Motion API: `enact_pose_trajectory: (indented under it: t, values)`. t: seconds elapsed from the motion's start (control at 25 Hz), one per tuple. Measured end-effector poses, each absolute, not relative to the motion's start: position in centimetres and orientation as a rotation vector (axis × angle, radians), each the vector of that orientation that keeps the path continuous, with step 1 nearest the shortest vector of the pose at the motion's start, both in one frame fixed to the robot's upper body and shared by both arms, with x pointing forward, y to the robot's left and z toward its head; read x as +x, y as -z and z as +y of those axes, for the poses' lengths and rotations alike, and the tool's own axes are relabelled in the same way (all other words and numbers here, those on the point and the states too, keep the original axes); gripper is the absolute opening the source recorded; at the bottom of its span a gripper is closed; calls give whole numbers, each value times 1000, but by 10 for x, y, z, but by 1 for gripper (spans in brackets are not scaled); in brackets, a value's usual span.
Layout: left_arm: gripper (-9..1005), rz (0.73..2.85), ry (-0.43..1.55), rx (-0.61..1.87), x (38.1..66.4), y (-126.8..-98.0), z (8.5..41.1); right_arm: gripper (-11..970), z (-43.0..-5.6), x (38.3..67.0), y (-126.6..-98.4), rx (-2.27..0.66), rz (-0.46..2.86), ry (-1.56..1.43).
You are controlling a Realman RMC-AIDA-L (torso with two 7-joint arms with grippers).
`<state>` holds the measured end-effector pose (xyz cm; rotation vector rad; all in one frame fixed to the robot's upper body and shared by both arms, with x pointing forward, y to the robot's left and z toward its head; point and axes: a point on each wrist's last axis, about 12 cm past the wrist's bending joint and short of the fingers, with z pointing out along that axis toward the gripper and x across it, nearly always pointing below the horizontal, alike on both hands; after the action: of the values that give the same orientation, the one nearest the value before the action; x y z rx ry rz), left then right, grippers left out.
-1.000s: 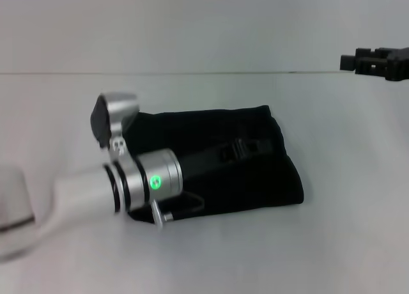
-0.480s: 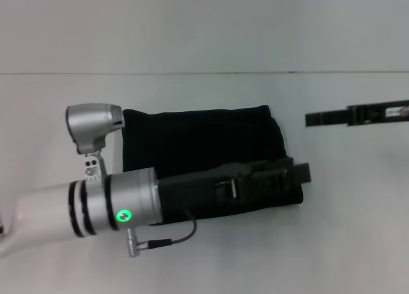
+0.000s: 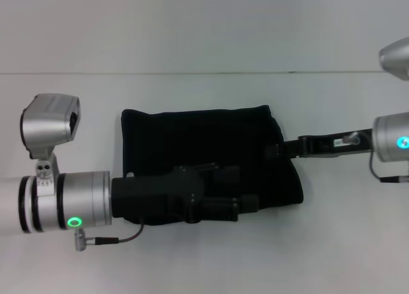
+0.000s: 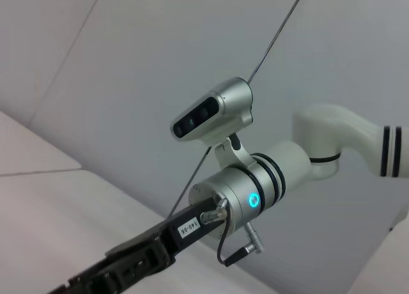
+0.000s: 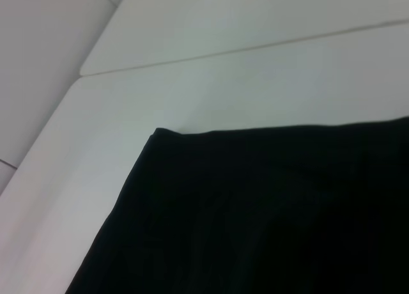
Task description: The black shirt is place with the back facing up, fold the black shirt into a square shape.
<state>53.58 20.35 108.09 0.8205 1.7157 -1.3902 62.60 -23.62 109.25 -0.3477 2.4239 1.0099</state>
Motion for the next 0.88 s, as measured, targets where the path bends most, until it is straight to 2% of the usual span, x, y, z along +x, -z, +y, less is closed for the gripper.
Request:
enact_pose_trajectory:
  t: [0.16,0.88]
  values:
    - [909,1727,1355,873,534,-1079,207,549,-224,626,-1086,-320,2421,-997]
    - [909,1749,1319,897,534,-1074,207,493,-197,623,-1069,-220,2399,-994]
